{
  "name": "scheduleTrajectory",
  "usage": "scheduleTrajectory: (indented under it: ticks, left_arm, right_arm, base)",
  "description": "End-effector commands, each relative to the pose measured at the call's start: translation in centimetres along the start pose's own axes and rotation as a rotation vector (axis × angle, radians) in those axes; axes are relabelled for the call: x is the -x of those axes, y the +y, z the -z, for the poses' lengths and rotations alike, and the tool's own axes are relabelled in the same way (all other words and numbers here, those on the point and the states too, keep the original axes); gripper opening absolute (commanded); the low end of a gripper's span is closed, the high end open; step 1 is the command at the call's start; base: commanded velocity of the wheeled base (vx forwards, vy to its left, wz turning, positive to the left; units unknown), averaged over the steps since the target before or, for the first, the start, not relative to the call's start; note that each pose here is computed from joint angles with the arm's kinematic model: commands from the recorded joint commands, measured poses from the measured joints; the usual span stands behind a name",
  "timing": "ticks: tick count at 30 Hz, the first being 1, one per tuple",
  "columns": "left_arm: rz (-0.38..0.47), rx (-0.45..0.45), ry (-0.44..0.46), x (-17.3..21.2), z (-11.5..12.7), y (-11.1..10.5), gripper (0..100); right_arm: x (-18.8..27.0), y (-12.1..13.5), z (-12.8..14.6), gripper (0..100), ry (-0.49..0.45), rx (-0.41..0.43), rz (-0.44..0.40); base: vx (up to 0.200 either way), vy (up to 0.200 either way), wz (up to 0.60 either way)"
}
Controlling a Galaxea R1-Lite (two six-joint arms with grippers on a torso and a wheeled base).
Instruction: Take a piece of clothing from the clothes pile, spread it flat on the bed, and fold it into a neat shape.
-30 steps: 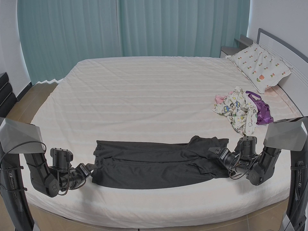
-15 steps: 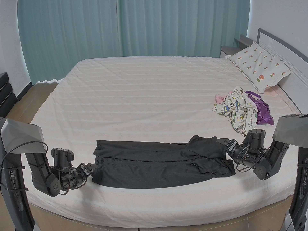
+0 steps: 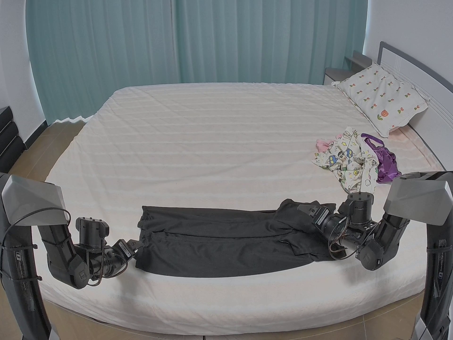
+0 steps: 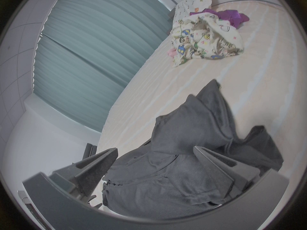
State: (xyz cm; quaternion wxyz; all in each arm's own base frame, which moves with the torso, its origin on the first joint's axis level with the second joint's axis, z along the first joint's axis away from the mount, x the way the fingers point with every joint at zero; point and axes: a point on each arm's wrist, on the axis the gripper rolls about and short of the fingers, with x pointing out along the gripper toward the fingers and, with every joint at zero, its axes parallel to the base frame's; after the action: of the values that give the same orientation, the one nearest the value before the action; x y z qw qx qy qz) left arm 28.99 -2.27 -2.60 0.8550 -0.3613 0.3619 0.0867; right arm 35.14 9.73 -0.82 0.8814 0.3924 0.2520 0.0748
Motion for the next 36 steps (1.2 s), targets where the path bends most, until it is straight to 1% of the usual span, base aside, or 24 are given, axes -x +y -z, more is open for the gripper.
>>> scheduleTrajectory:
  ticks: [1, 3, 5, 7, 11, 13, 15, 19, 24, 28, 30, 32, 36]
  left_arm:
    - [-0.002, 0.001, 0.0, -0.1, 0.0, 0.1, 100]
    - [-0.002, 0.001, 0.0, -0.1, 0.0, 0.1, 100]
    - [-0.002, 0.001, 0.0, -0.1, 0.0, 0.1, 100]
    - [-0.001, 0.0, 0.001, -0.1, 0.0, 0.0, 100]
    - [-0.002, 0.001, 0.0, -0.1, 0.0, 0.1, 100]
    - [-0.002, 0.001, 0.0, -0.1, 0.0, 0.1, 100]
    - [-0.002, 0.001, 0.0, -0.1, 0.0, 0.1, 100]
    - [-0.002, 0.001, 0.0, -0.1, 0.0, 0.1, 100]
    - [-0.002, 0.001, 0.0, -0.1, 0.0, 0.1, 100]
    - [-0.002, 0.001, 0.0, -0.1, 0.0, 0.1, 100]
    - [-0.003, 0.007, -0.001, -0.1, 0.0, 0.1, 100]
    - [-0.002, 0.007, -0.002, -0.1, -0.1, 0.1, 100]
    - [0.006, 0.006, -0.009, 0.0, -0.2, -0.1, 100]
  right_arm:
    - [-1.2, -1.1, 1.8, 100, 0.044, 0.005, 0.031]
    - [-1.6, -1.5, 2.1, 100, 0.048, 0.006, 0.044]
    - [-2.1, -2.7, 1.7, 100, 0.042, -0.002, 0.076]
    - [-2.2, -3.5, 1.2, 100, 0.034, -0.012, 0.1]
    - [-2.4, -5.5, -0.7, 100, -0.013, -0.036, 0.144]
    - [-2.4, -5.8, -1.0, 100, -0.02, -0.035, 0.152]
    - [-2.4, -6.6, -1.7, 100, -0.037, -0.028, 0.169]
    - [-2.6, -7.2, -1.9, 100, -0.043, -0.021, 0.178]
    - [-2.4, -7.3, -2.1, 100, -0.051, -0.022, 0.184]
    - [-1.9, -6.8, -2.8, 100, -0.09, -0.019, 0.191]
    - [-1.2, -5.8, -3.9, 100, -0.13, -0.015, 0.177]
    - [-0.5, -4.8, -4.6, 100, -0.15, -0.011, 0.154]
    - [-0.2, -2.8, -5.1, 100, -0.165, 0.004, 0.105]
  base:
    - [0.0, 0.0, 0.0]
    - [0.0, 0.0, 0.0]
    - [0.0, 0.0, 0.0]
    - [0.0, 0.0, 0.0]
    - [0.0, 0.0, 0.0]
    - [0.0, 0.0, 0.0]
    - [0.0, 0.0, 0.0]
    - [0.0, 0.0, 0.0]
    - [0.0, 0.0, 0.0]
    - [0.0, 0.0, 0.0]
    - [0.0, 0.0, 0.0]
    - [0.0, 0.0, 0.0]
    - [0.0, 0.0, 0.0]
